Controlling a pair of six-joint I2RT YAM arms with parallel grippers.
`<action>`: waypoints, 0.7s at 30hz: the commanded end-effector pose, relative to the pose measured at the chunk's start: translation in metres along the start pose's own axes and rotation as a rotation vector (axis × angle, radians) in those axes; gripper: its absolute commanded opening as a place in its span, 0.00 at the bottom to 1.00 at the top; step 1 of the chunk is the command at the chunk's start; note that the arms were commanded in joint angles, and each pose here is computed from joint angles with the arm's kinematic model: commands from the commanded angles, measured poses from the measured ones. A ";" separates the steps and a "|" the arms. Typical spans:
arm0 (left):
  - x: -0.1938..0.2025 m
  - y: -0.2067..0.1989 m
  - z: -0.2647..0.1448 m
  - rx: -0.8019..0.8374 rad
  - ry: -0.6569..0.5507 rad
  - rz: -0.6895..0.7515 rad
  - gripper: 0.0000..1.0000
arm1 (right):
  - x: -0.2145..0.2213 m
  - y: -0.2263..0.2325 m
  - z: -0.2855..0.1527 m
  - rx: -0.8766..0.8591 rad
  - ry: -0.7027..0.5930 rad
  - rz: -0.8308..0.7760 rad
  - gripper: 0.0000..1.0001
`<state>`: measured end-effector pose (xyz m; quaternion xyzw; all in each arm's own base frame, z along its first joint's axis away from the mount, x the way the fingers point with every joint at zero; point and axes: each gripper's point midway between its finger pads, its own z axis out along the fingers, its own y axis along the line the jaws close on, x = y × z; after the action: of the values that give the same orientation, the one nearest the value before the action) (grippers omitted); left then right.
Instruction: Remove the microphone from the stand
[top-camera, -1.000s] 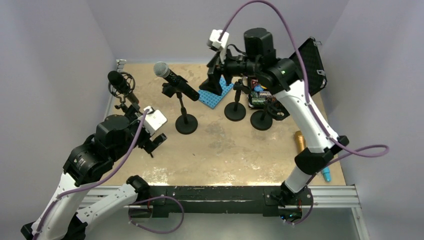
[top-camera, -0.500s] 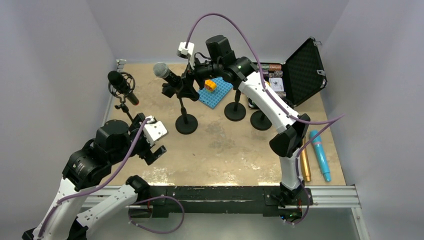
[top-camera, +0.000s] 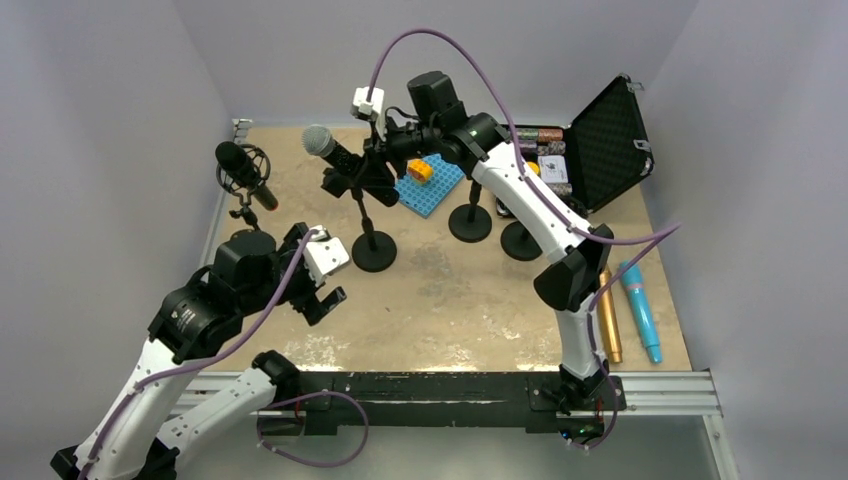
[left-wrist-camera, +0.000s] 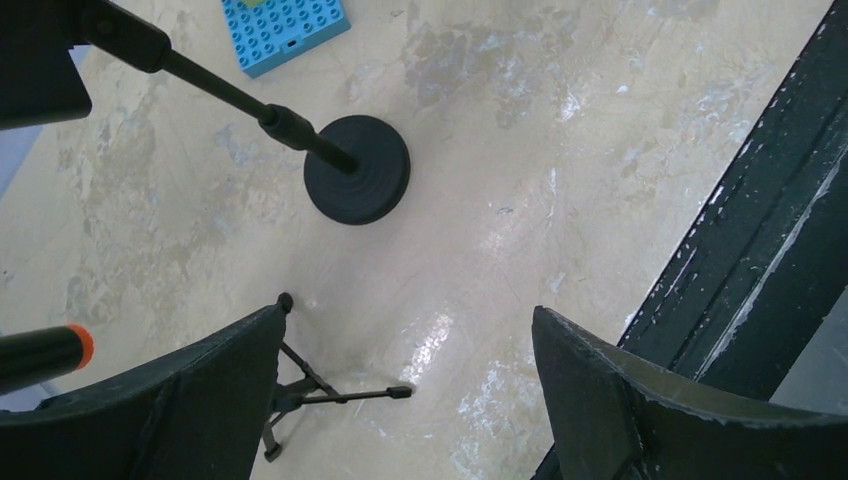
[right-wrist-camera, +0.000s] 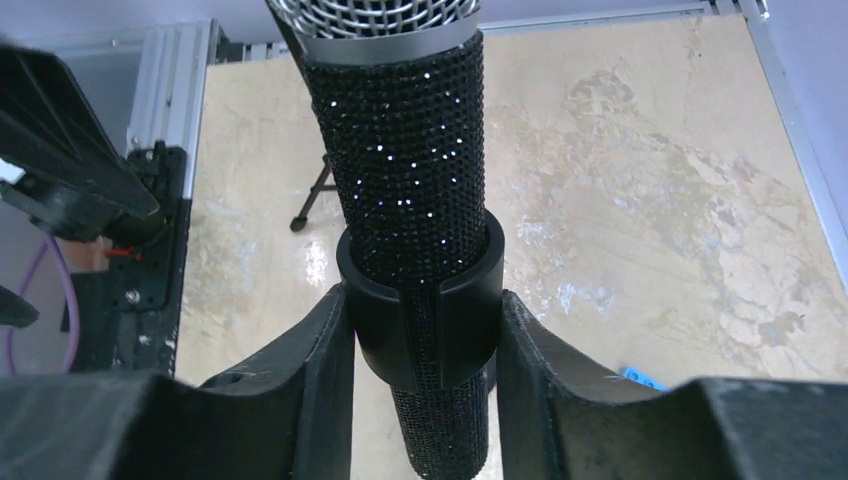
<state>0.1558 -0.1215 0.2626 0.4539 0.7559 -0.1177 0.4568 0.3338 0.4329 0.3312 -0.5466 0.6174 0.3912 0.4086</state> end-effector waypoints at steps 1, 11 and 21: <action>-0.023 -0.010 0.012 0.078 -0.094 -0.018 0.97 | -0.028 0.035 -0.035 -0.057 -0.039 -0.082 0.02; -0.066 -0.028 0.025 0.243 -0.249 0.021 0.96 | 0.005 0.092 -0.118 -0.094 -0.017 -0.074 0.00; -0.099 -0.028 0.043 0.296 -0.366 0.044 0.95 | 0.069 0.110 -0.133 -0.070 0.071 -0.164 0.00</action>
<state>0.1709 -0.2009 0.2820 0.5003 0.6803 -0.2627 0.4668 0.2053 0.2981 0.3258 -0.5906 0.6106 0.3854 0.3602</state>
